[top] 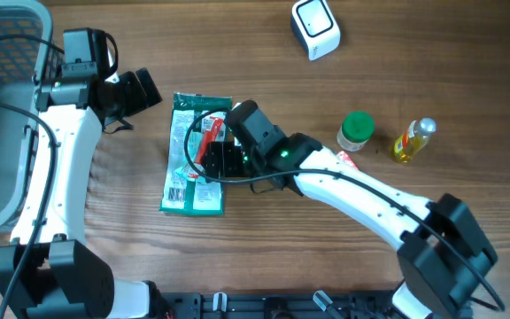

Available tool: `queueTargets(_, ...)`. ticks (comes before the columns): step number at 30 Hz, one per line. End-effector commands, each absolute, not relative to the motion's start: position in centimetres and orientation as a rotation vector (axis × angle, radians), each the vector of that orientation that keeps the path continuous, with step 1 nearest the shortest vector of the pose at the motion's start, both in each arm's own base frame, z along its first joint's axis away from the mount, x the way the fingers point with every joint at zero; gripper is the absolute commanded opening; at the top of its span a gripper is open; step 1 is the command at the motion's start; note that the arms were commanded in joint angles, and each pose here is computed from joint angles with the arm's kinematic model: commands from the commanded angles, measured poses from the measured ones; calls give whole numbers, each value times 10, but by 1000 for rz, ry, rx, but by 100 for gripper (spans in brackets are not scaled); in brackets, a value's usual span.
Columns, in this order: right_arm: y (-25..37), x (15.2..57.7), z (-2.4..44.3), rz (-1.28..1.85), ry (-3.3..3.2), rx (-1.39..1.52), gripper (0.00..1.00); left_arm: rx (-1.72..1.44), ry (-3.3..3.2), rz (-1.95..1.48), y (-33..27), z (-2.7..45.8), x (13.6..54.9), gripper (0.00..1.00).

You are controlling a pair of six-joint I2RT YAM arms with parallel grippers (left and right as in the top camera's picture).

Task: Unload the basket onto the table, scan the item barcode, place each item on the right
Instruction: 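Lower the right gripper onto the red tube lying on the gloves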

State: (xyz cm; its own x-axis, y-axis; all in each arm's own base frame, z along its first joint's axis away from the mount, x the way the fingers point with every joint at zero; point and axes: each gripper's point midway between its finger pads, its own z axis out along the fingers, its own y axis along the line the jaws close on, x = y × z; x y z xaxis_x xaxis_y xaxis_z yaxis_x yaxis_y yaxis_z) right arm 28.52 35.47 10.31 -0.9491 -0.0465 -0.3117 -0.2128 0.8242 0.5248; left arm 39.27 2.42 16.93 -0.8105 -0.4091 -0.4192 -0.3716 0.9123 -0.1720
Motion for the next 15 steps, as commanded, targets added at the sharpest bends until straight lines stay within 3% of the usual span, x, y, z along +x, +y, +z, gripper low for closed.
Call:
queueTargets(1,354,289,91,793,2734,-188,89,-560,2596,-125,24,177,395,100)
queueTargets(7,356,290,89,795,2733,-184,87,-560,2596,-125,24,177,395,100)
queueTargets(15,368,302,68,835,2738,-71,75,-560,2596,-125,24,177,395,100)
